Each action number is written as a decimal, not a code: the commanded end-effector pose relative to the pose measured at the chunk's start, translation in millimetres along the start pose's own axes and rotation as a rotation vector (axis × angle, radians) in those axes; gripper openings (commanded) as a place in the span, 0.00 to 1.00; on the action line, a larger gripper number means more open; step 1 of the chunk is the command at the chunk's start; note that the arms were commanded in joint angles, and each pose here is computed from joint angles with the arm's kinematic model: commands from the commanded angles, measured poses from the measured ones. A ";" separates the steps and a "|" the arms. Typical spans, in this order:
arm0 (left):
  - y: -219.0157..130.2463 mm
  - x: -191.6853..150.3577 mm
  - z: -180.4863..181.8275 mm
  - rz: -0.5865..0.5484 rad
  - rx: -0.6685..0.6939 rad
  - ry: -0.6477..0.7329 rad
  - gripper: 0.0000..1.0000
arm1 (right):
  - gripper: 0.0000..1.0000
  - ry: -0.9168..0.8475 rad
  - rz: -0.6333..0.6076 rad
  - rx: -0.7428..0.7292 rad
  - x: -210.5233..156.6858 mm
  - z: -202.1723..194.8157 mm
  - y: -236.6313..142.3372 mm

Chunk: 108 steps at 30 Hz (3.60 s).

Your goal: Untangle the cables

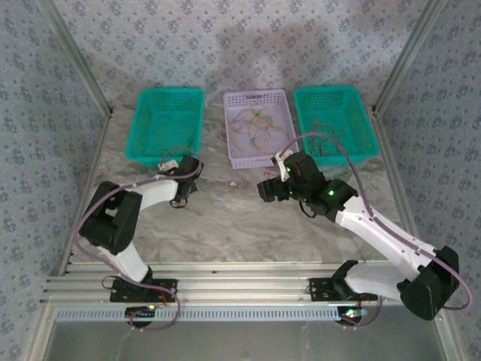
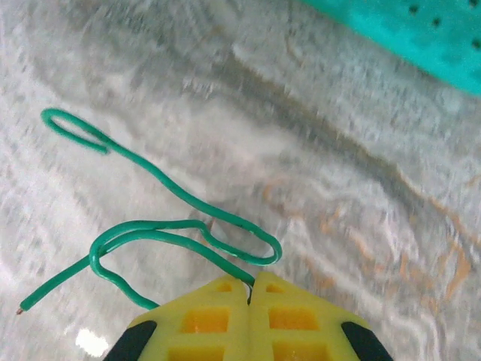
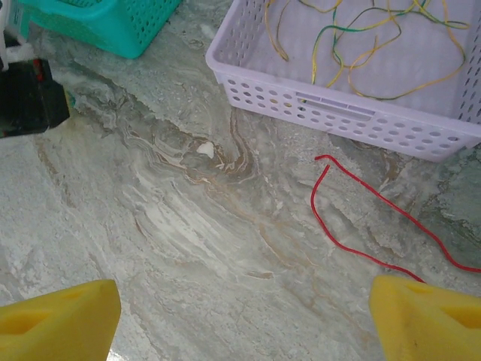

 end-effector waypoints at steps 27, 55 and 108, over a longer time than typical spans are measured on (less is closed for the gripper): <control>-191.0 165.2 -50.2 -0.304 -0.367 0.037 0.00 | 0.91 0.372 0.009 -0.161 -43.7 -74.0 9.0; 30.1 173.9 -123.1 0.105 -0.234 0.049 0.25 | 0.90 0.349 0.264 -0.173 -75.6 -75.0 112.9; -206.7 174.6 -29.8 -0.308 -0.410 0.135 1.00 | 0.23 0.201 0.379 -0.203 -92.5 -58.6 200.7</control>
Point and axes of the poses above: each hand's point on the last joint's axis, 136 mm out from that joint toward the fingers, its own y axis out along the fingers, its own z axis along the line the jaws close on, x = y × z, the point moved 1 cm from there along -y, back along the fingers, and after that the axes turned 9 degrees about -y, right-handed, at the moved point
